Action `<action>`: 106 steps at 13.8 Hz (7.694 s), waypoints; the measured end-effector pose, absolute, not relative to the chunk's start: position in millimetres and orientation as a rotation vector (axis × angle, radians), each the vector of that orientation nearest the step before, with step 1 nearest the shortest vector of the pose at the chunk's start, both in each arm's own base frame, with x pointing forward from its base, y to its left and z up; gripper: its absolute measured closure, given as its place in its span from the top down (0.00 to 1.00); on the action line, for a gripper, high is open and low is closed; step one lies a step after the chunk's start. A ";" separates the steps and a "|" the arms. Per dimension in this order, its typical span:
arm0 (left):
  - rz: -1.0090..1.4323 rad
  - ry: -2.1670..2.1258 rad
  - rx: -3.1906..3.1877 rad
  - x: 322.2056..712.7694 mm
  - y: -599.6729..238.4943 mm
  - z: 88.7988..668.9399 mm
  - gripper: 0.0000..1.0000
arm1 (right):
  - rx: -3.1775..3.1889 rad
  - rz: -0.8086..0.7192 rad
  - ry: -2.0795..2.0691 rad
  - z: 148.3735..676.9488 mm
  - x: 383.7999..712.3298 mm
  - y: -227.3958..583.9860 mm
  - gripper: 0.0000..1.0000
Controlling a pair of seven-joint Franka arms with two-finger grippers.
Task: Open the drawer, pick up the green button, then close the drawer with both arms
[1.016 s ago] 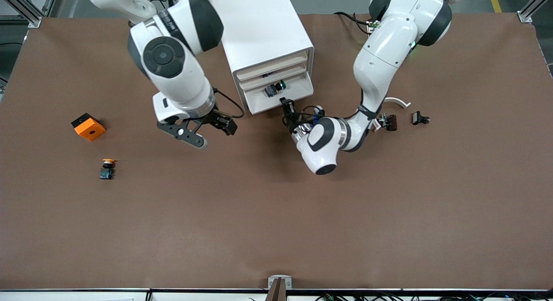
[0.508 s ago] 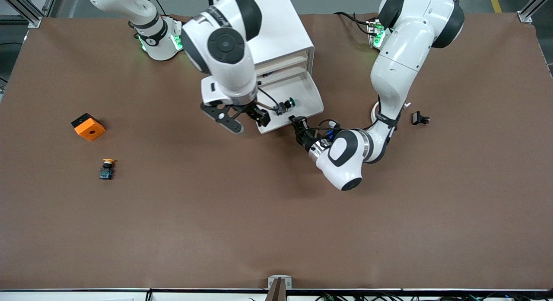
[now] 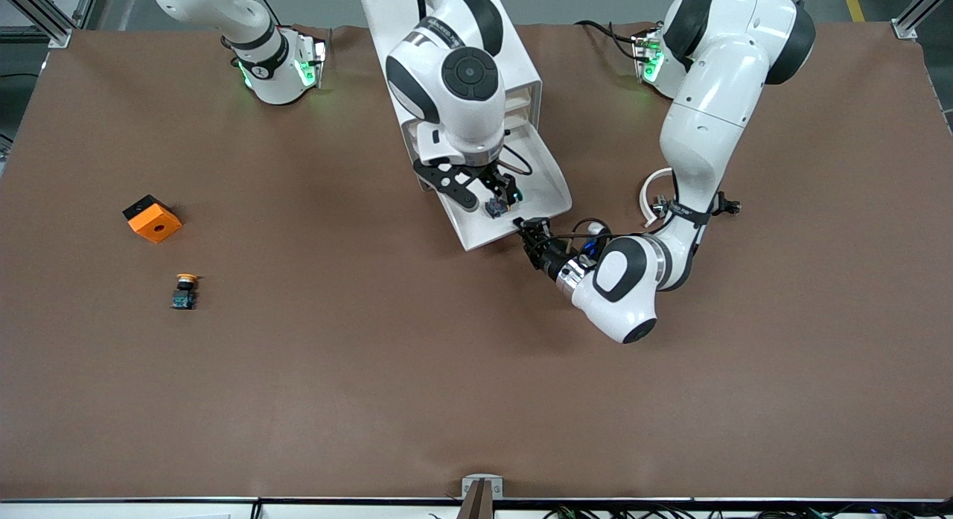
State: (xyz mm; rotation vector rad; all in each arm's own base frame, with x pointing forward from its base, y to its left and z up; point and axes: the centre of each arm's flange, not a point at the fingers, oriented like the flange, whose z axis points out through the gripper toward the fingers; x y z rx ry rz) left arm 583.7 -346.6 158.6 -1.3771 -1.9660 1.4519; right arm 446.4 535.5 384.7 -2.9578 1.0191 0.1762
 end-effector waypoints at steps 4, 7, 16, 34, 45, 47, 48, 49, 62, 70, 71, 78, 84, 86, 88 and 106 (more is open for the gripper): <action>1.473 -1.978 -1.448 600.8 -319.5 162.2 0.67 | -2.961 0.202 1.026 345.2 440.2 550.5 1.00; 1.411 -1.982 -1.590 615.3 -305.3 177.5 0.99 | -2.978 0.208 1.051 322.6 444.5 548.4 1.00; 1.013 -2.149 -2.250 695.9 -150.8 379.2 1.00 | -2.861 0.171 1.291 303.9 470.1 535.7 1.00; 0.474 -0.715 -3.069 656.1 -134.2 476.7 1.00 | -2.904 0.188 1.284 270.8 455.8 546.7 0.93; 0.242 -0.497 -3.133 647.1 -150.0 526.9 1.00 | -2.949 0.080 1.232 284.1 461.8 547.9 0.41; 0.232 -0.483 -3.142 647.1 -155.3 525.7 1.00 | -3.001 0.032 1.247 311.5 476.2 538.2 0.41; 0.230 -0.472 -3.147 646.8 -159.9 523.2 1.00 | -3.035 0.001 1.243 328.6 485.2 530.2 0.41; 0.227 -0.463 -3.153 646.6 -164.1 520.4 1.00 | -3.080 -0.020 1.215 343.4 493.6 519.7 0.41; 0.107 -0.477 -3.189 615.0 -336.3 367.0 1.00 | -3.293 0.308 0.122 457.4 623.0 231.1 0.41; 0.090 -0.430 -3.159 548.2 -392.5 240.0 1.00 | -3.215 0.184 -0.194 341.0 621.3 100.4 0.41; 0.108 -0.412 -3.150 539.2 -396.5 233.1 1.00 | -3.211 0.164 -0.197 325.8 617.7 87.8 0.41; 0.238 -0.384 -3.129 477.1 -440.5 207.5 1.00 | -3.203 0.048 -0.131 257.3 588.3 41.0 0.41; 0.305 -0.421 -3.130 431.9 -470.4 216.8 1.00 | -3.205 0.091 -0.083 215.4 583.8 -2.3 0.41; 0.326 -0.447 -3.129 414.9 -481.4 222.6 1.00 | -3.202 0.106 -0.098 207.4 582.2 2.9 0.41; 0.355 -0.474 -3.119 396.1 -493.3 224.3 1.00 | -3.198 0.113 -0.126 205.1 580.6 13.8 0.41; 0.423 -0.549 -3.076 331.3 -536.6 238.0 1.00 | -3.205 0.068 -0.124 189.2 575.3 83.8 0.41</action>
